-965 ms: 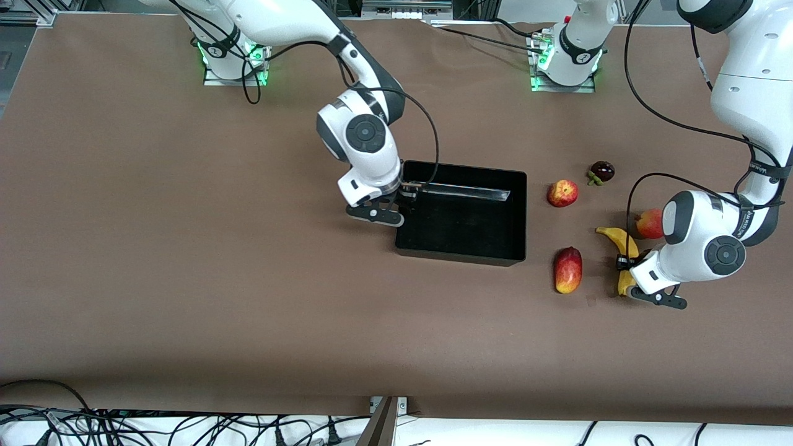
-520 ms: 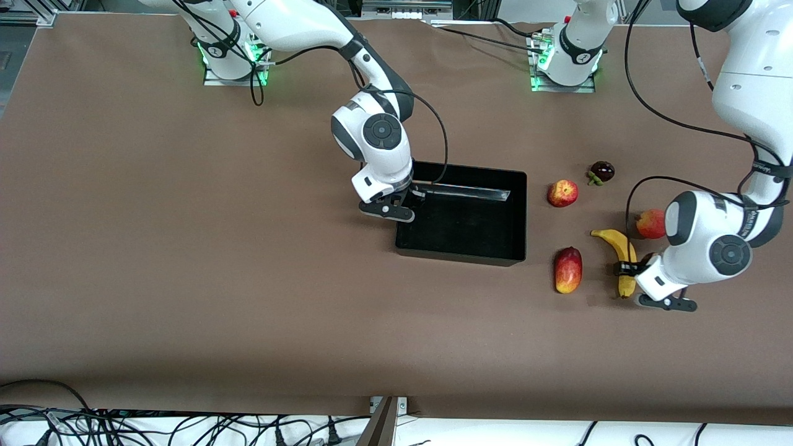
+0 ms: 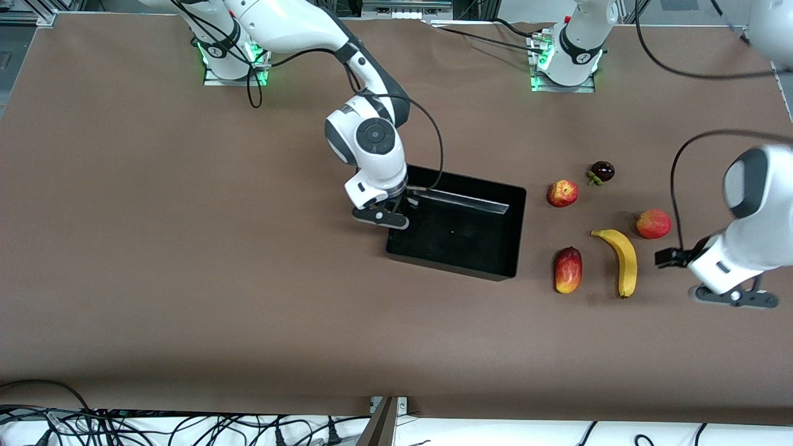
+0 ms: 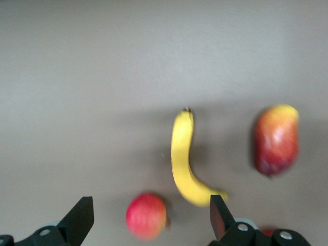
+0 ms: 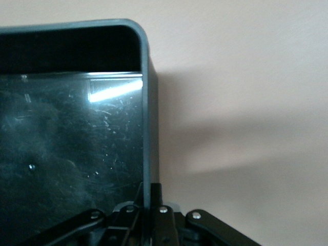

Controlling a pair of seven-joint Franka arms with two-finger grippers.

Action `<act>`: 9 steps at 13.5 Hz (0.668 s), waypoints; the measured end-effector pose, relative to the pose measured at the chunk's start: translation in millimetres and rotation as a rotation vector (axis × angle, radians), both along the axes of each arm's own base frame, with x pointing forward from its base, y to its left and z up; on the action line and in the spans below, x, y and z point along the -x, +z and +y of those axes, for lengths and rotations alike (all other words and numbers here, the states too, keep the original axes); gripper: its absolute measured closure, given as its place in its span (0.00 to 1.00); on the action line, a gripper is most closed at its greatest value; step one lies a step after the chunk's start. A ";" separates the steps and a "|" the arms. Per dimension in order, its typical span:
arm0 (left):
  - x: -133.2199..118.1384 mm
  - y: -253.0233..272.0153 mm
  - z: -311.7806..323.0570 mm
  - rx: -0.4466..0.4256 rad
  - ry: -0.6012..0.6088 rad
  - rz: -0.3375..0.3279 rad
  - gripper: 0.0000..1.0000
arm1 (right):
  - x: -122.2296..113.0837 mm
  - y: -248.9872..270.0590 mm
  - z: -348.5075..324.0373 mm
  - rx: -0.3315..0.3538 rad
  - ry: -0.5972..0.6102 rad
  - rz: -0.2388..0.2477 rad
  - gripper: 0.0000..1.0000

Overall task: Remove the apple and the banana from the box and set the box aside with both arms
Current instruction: 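Drag the black box away from the fruit with the right gripper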

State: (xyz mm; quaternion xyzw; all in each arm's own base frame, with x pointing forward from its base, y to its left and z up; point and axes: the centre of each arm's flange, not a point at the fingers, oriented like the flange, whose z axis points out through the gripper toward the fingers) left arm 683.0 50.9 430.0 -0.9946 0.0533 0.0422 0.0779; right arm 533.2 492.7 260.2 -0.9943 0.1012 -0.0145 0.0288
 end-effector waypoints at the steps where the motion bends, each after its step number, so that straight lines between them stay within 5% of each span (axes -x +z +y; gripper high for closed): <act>1: 6.4 30.1 -11.4 -0.003 -0.001 0.015 0.00 | -13.5 16.3 -17.4 0.012 0.029 0.010 0.95; 6: 44.9 140.9 -54.5 0.114 0.031 -0.014 0.00 | -97.2 122.1 -198.1 0.054 0.249 0.074 0.95; 9: 72.2 161.8 -78.6 0.161 0.037 -0.008 0.00 | -126.4 119.0 -341.7 0.079 0.341 0.096 0.95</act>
